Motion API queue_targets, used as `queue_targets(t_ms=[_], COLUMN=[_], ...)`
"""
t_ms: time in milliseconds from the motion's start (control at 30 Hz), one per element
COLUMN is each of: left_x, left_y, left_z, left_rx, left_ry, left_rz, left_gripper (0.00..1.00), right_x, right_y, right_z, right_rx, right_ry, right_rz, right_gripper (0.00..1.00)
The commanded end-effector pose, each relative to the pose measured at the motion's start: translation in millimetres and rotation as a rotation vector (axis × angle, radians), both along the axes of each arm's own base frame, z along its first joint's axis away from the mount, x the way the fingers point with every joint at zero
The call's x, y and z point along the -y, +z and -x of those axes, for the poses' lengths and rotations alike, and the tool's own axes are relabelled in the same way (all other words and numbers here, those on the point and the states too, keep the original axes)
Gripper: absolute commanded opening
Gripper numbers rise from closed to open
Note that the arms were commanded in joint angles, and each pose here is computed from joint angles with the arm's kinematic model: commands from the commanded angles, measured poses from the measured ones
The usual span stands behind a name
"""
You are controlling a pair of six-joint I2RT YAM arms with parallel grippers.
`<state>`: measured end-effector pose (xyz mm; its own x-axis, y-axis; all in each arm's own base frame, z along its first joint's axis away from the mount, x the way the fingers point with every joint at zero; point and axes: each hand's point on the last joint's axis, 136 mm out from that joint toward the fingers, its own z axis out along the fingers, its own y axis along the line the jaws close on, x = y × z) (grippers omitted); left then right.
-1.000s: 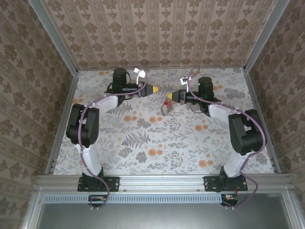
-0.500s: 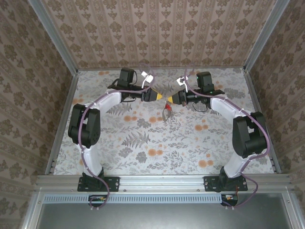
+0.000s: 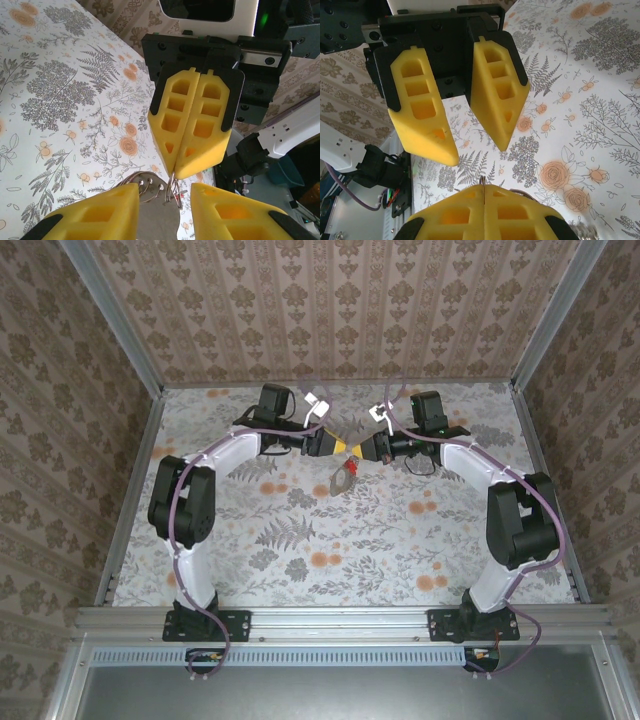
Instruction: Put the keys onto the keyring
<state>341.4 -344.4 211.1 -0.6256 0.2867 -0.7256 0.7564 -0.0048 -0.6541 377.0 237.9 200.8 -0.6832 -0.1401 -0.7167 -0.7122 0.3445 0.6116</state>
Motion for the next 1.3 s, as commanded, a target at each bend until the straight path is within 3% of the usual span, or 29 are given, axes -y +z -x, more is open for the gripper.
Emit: queue_targets(t_ms=[0,433,667,833,900,1000,1100,1200,1267], left_x=[3,19,18,17,15,15,14,14,14], left_y=[4,1,2,5,6,6,8,9,9], left_z=[2,15,16,14,12,12,10,9,10], left_rx=[0.013,0.007,0.012,0.02,0.021,0.017,0.026,0.029,0.029], left_ry=[-0.038,-0.088,-0.091,-0.085,-0.081,-0.079,-0.072,-0.069,-0.073], left_rz=[0.026,0.034,0.04,0.051,0.054,0.057,0.063,0.066,0.07], left_gripper=[0.34,0.32,0.24,0.11,0.12,0.21,0.22,0.16,0.06], right_x=[-6,-10,-10,-9,-9,-9,-9,-9,-9], right_y=[6,6,2,-1,-1,-1,-2,-2,-2], right_z=[0,-3,-2,-1,-1,0,0,0,-1], right_rx=[0.017,0.013,0.009,0.005,0.005,0.006,0.006,0.004,0.003], right_ry=[0.032,0.031,0.034,0.035,0.037,0.04,0.041,0.041,0.039], right_rz=[-0.033,-0.048,-0.043,-0.038,-0.037,-0.035,-0.03,-0.03,-0.031], right_gripper=[0.0,0.0,0.0,0.0,0.0,0.0,0.0,0.0,0.0])
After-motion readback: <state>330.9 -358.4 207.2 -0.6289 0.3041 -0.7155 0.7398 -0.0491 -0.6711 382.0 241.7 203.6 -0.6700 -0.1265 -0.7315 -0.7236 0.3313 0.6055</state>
